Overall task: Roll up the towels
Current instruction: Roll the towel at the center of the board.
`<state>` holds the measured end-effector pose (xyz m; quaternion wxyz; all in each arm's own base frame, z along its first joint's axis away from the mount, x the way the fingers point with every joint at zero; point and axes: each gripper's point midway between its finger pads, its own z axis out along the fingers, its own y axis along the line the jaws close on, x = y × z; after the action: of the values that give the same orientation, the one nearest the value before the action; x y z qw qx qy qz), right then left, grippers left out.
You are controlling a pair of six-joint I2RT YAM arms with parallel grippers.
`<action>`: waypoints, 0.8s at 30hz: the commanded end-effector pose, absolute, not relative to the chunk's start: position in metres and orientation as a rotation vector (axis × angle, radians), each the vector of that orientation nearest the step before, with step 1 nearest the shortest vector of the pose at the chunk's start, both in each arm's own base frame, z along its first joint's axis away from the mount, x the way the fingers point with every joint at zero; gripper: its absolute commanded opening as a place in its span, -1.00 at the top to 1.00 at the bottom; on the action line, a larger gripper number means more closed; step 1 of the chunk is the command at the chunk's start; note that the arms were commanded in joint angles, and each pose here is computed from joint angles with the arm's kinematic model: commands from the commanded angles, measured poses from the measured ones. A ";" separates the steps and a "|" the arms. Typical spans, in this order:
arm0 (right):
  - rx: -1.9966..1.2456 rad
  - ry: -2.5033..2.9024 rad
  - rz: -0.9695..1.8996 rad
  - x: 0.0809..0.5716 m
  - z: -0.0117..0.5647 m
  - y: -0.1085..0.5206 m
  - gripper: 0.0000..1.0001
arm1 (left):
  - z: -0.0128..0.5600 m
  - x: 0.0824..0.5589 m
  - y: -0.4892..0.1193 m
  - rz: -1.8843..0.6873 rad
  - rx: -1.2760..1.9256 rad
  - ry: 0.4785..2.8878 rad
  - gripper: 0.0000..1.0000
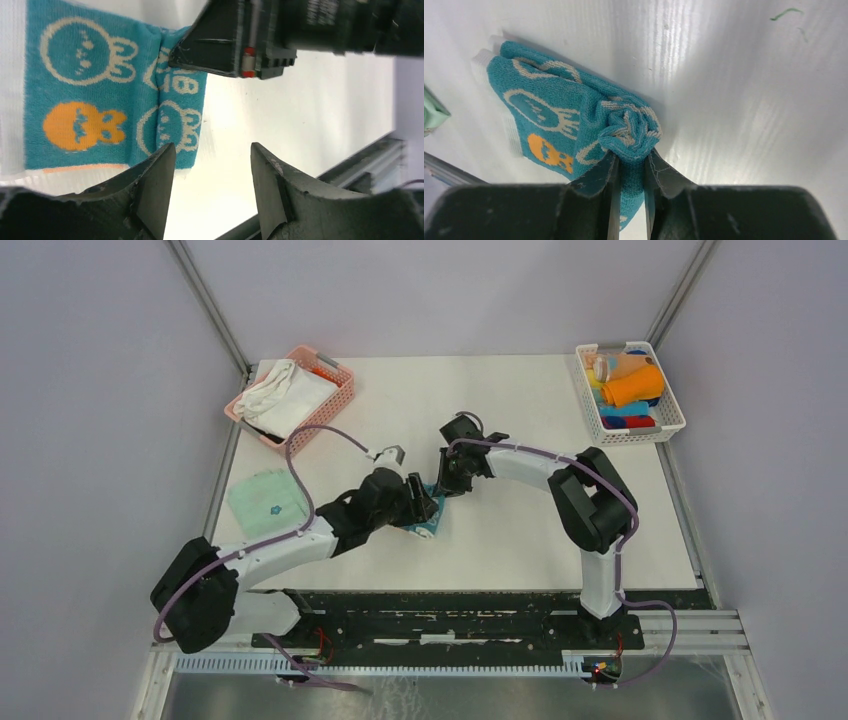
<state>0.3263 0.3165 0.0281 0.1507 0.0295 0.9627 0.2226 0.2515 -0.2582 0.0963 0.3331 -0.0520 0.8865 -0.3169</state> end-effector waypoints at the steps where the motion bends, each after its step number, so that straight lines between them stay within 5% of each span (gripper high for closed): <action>1: 0.073 2.804 0.435 0.323 0.032 0.291 0.57 | 0.103 0.253 -0.236 -0.340 0.078 2.247 -0.28; 24: 0.048 2.849 0.460 0.320 0.034 0.299 0.52 | 0.041 0.242 -0.309 0.176 0.444 2.148 -0.19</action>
<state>0.3168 0.2959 0.0297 0.1245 0.0256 0.9792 0.1581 0.2333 -0.3118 0.0420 0.4408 0.1868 0.8774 0.0316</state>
